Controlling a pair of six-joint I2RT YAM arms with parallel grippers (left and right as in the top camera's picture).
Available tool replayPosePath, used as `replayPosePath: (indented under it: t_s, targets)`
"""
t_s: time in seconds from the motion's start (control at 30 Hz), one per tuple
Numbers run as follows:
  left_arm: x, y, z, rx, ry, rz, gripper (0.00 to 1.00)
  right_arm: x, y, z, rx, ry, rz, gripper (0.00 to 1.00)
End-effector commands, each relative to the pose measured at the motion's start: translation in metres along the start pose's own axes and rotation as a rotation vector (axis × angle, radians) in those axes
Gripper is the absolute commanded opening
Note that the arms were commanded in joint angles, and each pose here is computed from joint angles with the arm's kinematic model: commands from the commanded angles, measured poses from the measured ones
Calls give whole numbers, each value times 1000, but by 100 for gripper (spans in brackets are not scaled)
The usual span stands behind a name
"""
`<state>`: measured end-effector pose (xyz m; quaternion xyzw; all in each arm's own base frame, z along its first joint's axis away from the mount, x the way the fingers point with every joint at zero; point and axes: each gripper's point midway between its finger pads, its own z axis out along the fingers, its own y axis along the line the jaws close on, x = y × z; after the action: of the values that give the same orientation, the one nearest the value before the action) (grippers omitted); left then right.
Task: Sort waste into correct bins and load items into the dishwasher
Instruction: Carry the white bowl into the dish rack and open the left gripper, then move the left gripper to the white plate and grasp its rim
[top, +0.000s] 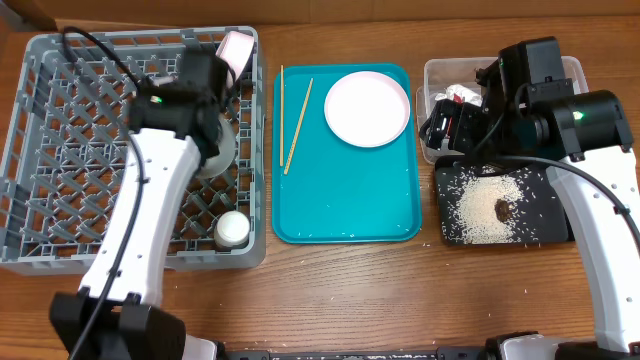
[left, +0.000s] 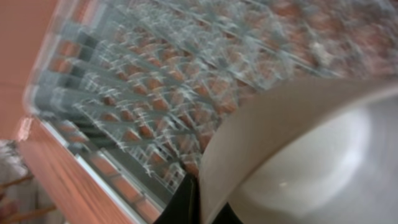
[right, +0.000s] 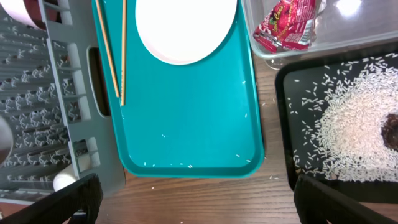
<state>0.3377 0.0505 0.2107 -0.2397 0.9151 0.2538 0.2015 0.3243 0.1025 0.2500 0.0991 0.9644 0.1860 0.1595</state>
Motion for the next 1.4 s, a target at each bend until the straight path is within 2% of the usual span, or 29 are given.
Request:
replayPosePath:
  t_s: [0.0, 0.1, 0.33, 0.53, 0.67, 0.77, 0.93, 1.37]
  targets:
    - [-27, 40, 6, -289, -303, -318, 4, -1, 0, 0, 6, -7, -9, 100]
    - [-30, 30, 19, -284, -359, -400, 4, -1, 0, 0, 2, -5, -2, 100]
    - [-48, 15, 33, -325, -457, -442, 4, 2, 3, 0, -17, 7, 0, 100]
    - [-70, -21, 55, -404, -521, -244, 4, 1, 3, 0, -17, 6, 4, 100]
    - [-81, -35, 40, -515, -618, -177, 4, 0, 4, 0, -18, 3, 2, 100]
    - [-84, -49, 24, -517, -656, -148, 4, 0, 4, 0, -19, 0, 1, 100]
    - [-81, -66, 27, -478, -629, -41, 4, -1, 4, 0, -20, -1, 0, 100]
    - [-61, -80, 49, -555, -584, 107, 4, 2, 3, 1, -14, 11, 0, 100]
